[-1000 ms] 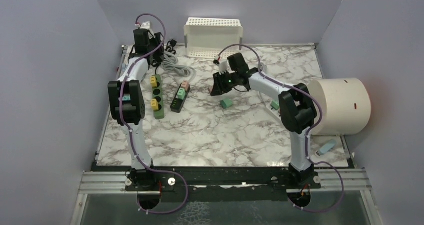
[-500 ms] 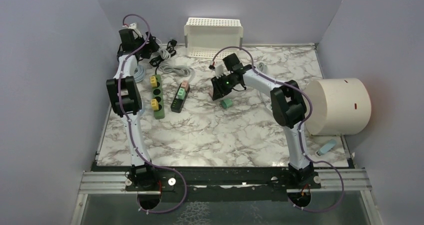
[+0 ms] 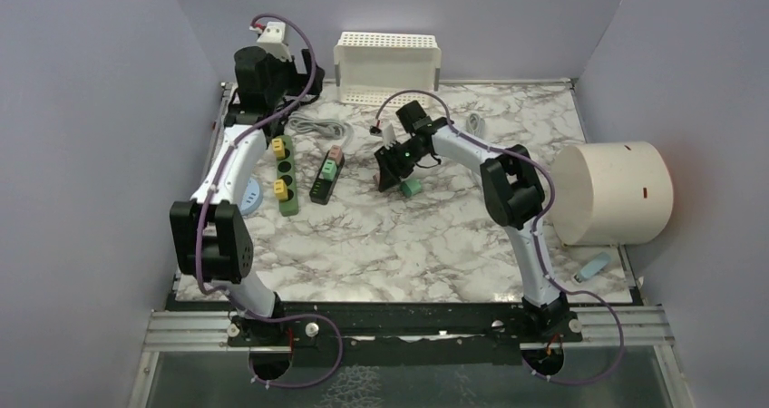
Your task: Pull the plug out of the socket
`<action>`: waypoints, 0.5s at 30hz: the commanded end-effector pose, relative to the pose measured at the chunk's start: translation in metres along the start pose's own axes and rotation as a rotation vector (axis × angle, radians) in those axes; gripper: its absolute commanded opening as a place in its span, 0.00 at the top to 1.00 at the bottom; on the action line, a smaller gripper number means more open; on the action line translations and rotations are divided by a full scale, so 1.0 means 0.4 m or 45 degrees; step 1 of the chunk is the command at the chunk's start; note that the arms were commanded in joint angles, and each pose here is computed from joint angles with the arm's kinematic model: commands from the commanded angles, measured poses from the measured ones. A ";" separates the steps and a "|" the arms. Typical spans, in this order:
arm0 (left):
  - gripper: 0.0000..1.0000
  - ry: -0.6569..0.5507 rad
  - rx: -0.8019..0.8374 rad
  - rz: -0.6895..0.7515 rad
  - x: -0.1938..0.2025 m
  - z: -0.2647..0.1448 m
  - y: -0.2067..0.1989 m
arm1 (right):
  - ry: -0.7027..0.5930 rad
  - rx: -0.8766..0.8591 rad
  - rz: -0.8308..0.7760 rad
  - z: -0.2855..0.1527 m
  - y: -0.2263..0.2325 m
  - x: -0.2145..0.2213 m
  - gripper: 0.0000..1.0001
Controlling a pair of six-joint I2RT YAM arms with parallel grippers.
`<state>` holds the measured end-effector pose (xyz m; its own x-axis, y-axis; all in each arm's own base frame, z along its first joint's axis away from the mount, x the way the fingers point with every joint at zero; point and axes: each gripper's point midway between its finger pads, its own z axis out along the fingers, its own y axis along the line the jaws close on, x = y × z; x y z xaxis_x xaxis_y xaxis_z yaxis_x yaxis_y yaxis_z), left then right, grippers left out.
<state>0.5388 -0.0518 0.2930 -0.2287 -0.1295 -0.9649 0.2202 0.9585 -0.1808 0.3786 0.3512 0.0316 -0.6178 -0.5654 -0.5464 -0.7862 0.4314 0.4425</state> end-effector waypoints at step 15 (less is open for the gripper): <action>0.01 0.343 0.240 -0.018 0.368 -0.047 -0.319 | -0.340 0.746 0.143 -0.188 -0.113 -0.059 0.19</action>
<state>0.4525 -0.1660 0.1596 -0.5111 -0.0270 -0.8591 0.3565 0.9028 -0.2405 0.3960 0.3136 0.0419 -0.6505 -0.4828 -0.5863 -0.6941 0.6913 0.2008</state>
